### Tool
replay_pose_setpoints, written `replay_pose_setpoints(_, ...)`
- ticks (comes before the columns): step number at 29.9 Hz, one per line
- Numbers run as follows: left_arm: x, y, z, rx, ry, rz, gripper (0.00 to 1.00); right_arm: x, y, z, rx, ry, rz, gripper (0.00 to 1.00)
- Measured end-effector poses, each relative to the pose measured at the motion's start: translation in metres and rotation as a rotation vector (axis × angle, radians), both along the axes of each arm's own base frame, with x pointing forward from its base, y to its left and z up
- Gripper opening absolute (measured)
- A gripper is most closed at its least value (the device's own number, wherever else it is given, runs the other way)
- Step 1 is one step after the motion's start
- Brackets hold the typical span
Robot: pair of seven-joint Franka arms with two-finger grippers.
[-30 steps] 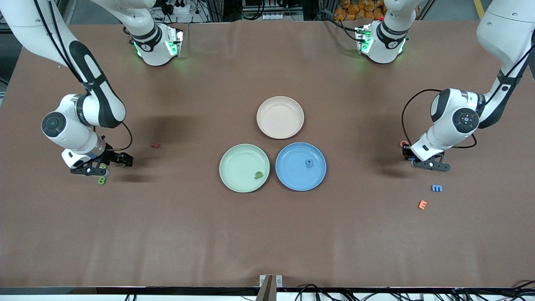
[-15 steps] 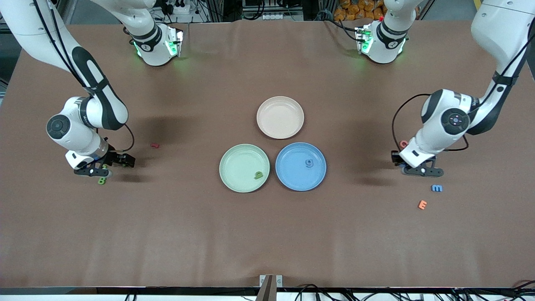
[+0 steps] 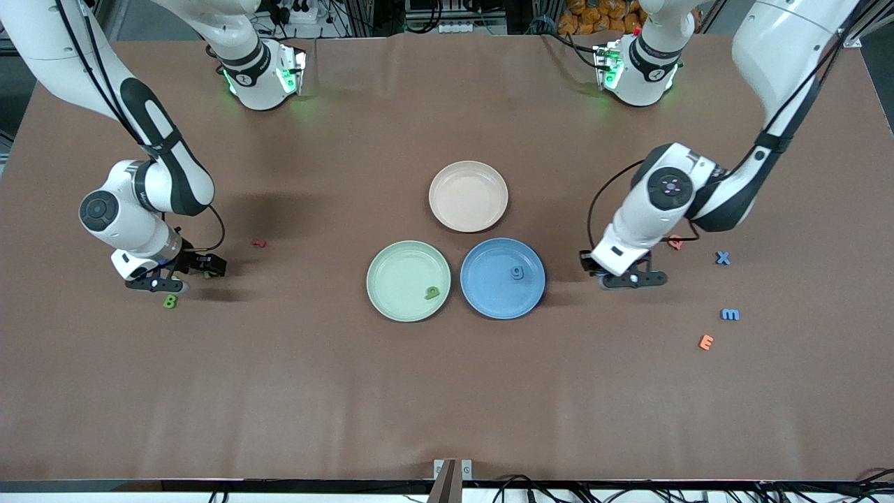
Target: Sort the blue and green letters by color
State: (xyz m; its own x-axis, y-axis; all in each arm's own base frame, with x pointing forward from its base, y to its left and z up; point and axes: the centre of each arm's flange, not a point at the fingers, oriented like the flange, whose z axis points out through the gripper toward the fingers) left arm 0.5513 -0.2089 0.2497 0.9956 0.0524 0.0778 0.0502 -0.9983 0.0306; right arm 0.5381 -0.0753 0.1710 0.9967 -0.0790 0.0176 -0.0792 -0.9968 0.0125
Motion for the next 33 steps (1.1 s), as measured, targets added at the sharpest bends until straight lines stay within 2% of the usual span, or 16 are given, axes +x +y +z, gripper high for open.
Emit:
replay_pose_setpoints(16,-0.005,-0.105,-0.008,-0.080,0.024,0.144,0.35,-0.003,0.003,-0.003,0.002,-0.002,0.005,0.98)
replay_pose_setpoints(18,-0.005,-0.117,-0.012,-0.081,0.024,0.156,0.35,-0.004,0.004,-0.003,0.002,-0.001,0.007,0.90)
replay_pose_setpoints(19,-0.005,-0.122,-0.014,-0.079,0.023,0.164,0.35,-0.004,0.005,-0.004,0.002,0.000,0.008,0.80)
replay_pose_setpoints(21,-0.004,-0.132,-0.020,-0.071,0.019,0.178,0.35,-0.003,0.006,-0.003,0.002,-0.004,0.011,0.69)
replay_pose_setpoints(27,-0.001,-0.157,-0.031,-0.058,-0.001,0.220,0.35,-0.002,0.008,0.002,0.001,-0.012,0.018,0.42)
replay_pose_setpoints(33,-0.001,-0.173,-0.031,-0.063,-0.011,0.237,0.36,-0.002,0.008,0.002,-0.002,-0.012,0.025,0.41)
